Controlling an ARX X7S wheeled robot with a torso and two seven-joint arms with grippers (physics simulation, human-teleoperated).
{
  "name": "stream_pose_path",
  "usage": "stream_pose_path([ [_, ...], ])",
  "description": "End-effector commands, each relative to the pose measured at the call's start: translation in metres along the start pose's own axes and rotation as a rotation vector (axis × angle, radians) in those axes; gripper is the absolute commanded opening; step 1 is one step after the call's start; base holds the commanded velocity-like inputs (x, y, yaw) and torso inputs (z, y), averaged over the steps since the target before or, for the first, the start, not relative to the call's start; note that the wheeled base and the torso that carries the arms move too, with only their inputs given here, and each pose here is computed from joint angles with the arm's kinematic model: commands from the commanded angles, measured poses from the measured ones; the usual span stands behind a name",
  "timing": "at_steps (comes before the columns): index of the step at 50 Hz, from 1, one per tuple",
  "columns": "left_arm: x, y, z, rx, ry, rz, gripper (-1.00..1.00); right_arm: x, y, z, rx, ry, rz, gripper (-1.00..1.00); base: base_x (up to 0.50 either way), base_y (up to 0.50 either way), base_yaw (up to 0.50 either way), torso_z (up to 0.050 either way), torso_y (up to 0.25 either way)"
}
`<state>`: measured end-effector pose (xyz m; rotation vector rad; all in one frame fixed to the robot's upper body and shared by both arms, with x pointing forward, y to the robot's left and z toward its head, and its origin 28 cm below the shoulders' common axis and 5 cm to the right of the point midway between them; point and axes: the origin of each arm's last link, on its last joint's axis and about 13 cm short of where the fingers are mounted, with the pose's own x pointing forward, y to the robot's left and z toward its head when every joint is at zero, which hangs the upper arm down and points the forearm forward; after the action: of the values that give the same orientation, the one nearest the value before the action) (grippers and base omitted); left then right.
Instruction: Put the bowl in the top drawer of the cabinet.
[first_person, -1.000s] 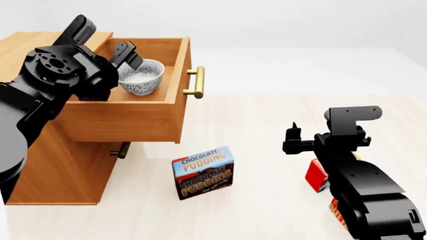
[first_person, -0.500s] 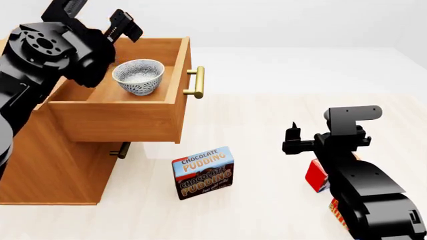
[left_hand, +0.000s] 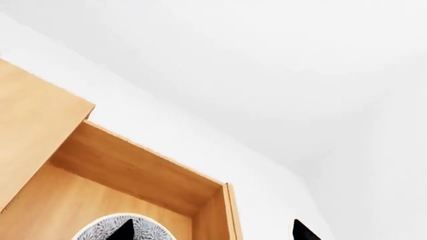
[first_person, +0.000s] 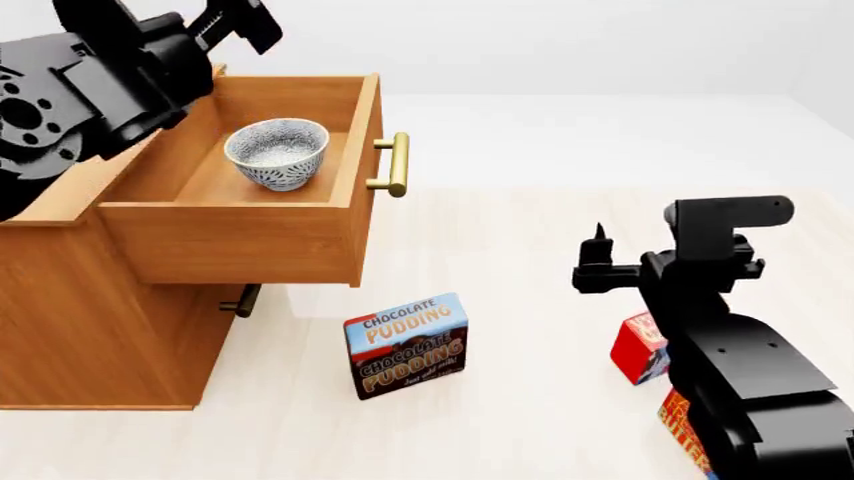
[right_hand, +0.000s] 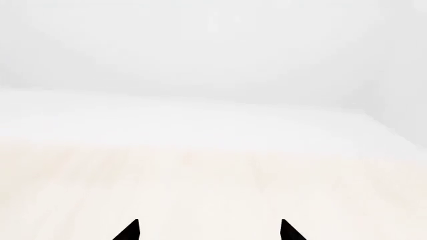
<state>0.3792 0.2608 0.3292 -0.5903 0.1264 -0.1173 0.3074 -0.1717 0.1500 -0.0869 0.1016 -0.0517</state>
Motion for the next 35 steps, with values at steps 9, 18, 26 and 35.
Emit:
stream_pose_path([
  [9, -0.057, 0.023, -0.043, 0.212, -0.148, -0.257, 1.0, -0.031, 0.007, 0.039, -0.036, -0.182, -0.055, 1.0, 0.0, 0.0, 0.0, 0.0, 0.0],
  [18, -0.088, 0.037, -0.067, 0.312, -0.264, -0.261, 1.0, -0.054, 0.013, 0.049, -0.067, -0.274, -0.052, 1.0, 0.0, 0.0, 0.0, 0.0, 0.0],
  [26, -0.123, 0.045, -0.085, 0.337, -0.362, -0.305, 1.0, -0.07, 0.014, 0.044, -0.124, -0.346, -0.096, 1.0, 0.0, 0.0, 0.0, 0.0, 0.0],
  [35, -0.147, 0.054, -0.109, 0.343, -0.429, -0.313, 1.0, -0.092, 0.017, 0.034, -0.185, -0.451, -0.151, 1.0, 0.0, 0.0, 0.0, 0.0, 0.0],
])
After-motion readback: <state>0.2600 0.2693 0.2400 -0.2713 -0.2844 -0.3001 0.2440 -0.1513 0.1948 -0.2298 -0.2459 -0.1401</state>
